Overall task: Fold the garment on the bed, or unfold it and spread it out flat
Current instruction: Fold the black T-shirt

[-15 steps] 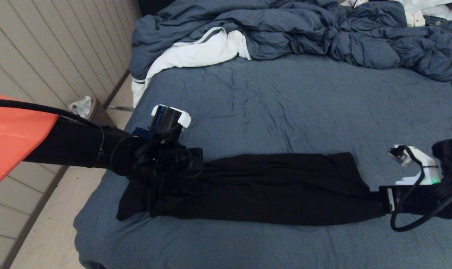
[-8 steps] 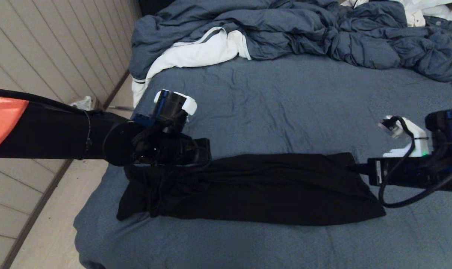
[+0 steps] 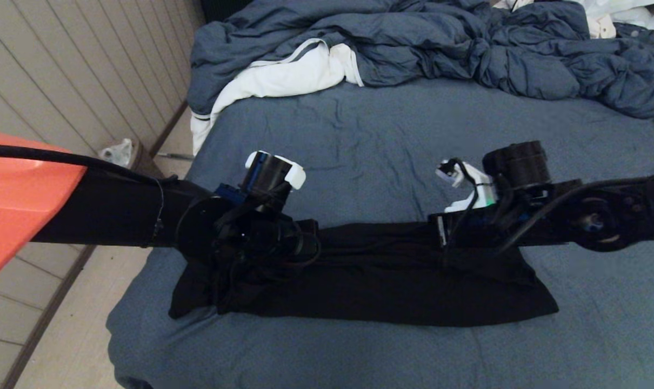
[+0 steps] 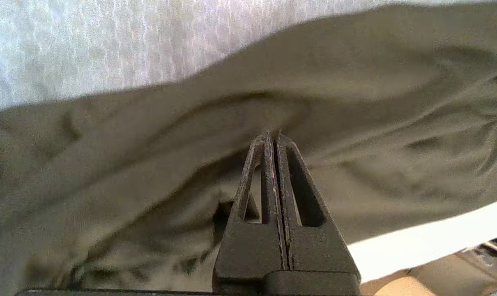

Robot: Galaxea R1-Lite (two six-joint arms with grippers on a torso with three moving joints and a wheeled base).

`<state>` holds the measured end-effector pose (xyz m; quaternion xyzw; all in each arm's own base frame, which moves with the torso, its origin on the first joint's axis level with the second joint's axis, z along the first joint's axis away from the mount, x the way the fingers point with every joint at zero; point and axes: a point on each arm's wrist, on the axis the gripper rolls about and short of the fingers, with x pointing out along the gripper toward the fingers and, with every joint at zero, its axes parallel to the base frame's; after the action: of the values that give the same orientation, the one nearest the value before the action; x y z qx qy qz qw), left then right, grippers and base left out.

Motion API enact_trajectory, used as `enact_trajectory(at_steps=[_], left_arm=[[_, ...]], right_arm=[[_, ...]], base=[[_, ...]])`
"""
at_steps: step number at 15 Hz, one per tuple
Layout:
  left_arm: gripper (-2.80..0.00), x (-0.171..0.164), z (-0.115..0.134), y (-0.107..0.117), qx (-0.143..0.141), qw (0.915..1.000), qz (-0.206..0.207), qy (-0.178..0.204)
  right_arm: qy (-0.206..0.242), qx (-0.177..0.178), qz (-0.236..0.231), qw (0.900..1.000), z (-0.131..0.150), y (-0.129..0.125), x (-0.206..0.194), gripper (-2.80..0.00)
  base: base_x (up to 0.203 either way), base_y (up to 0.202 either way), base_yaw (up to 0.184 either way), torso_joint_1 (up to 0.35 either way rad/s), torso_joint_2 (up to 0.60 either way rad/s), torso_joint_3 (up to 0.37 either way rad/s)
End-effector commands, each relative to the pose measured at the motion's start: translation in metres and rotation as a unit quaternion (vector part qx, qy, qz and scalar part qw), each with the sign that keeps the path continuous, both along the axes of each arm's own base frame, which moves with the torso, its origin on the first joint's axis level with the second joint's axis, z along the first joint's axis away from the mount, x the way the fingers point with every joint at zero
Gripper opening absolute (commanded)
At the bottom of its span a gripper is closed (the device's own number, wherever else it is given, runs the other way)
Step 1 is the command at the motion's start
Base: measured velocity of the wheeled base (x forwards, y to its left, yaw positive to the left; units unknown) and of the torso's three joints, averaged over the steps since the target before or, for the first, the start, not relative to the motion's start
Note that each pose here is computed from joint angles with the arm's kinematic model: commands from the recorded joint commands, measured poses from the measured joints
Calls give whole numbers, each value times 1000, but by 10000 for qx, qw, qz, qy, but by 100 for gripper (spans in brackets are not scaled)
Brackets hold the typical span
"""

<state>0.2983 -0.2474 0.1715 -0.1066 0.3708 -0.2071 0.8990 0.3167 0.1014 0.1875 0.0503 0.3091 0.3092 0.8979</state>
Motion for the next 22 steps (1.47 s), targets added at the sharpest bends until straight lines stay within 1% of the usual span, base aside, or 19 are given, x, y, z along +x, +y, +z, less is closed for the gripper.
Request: enact_trajectory(at_steps=[1,3,6,9,11,13,14,16,18,19,20,22], left_arm=[[-280,3,-10,1,-13,10000,14,47],[-280,5,-20,0,-16,10000,25,39],[-280,-1,-30,4,106,9997,13,198],[-280,-13,-35,12,160,9991,-83,372],[-280,-16,-33,14,150,9992,-89,372],[-280,-19,-30,17,126,9993,-72,358],[-280,-19,-27,17,95,9994,-61,327],[-280,-19,-14,17,-42,9998,-46,166],[-280,-21,7,19,-249,9997,24,-55],[-280,-24,17,22,-324,9993,45,-168],[-280,-29,27,26,-351,9990,92,-262],[-280,-41,43,43,-250,9989,276,-277]], right_arm=[[249,-63,271,9993,-19,21,7,-280],[227,-45,365,9991,-22,28,9,-280],[-43,50,521,9986,-25,43,14,-280],[65,65,623,9980,-32,55,16,-280],[160,35,650,9978,-39,57,17,-280],[148,43,649,9978,-38,57,15,-280],[118,60,628,9979,-35,56,14,-280],[-16,116,582,9982,-23,51,9,-280],[-207,183,531,9982,-7,43,0,-280],[-302,211,440,9984,0,35,-2,-280],[-380,234,357,9984,7,27,-6,-280],[-443,245,39,9987,14,4,-11,-280]], base=[[0,0,0,0,0,0],[0,0,0,0,0,0],[0,0,0,0,0,0],[0,0,0,0,0,0],[0,0,0,0,0,0],[0,0,0,0,0,0],[0,0,0,0,0,0],[0,0,0,0,0,0],[0,0,0,0,0,0],[0,0,0,0,0,0],[0,0,0,0,0,0],[0,0,0,0,0,0]])
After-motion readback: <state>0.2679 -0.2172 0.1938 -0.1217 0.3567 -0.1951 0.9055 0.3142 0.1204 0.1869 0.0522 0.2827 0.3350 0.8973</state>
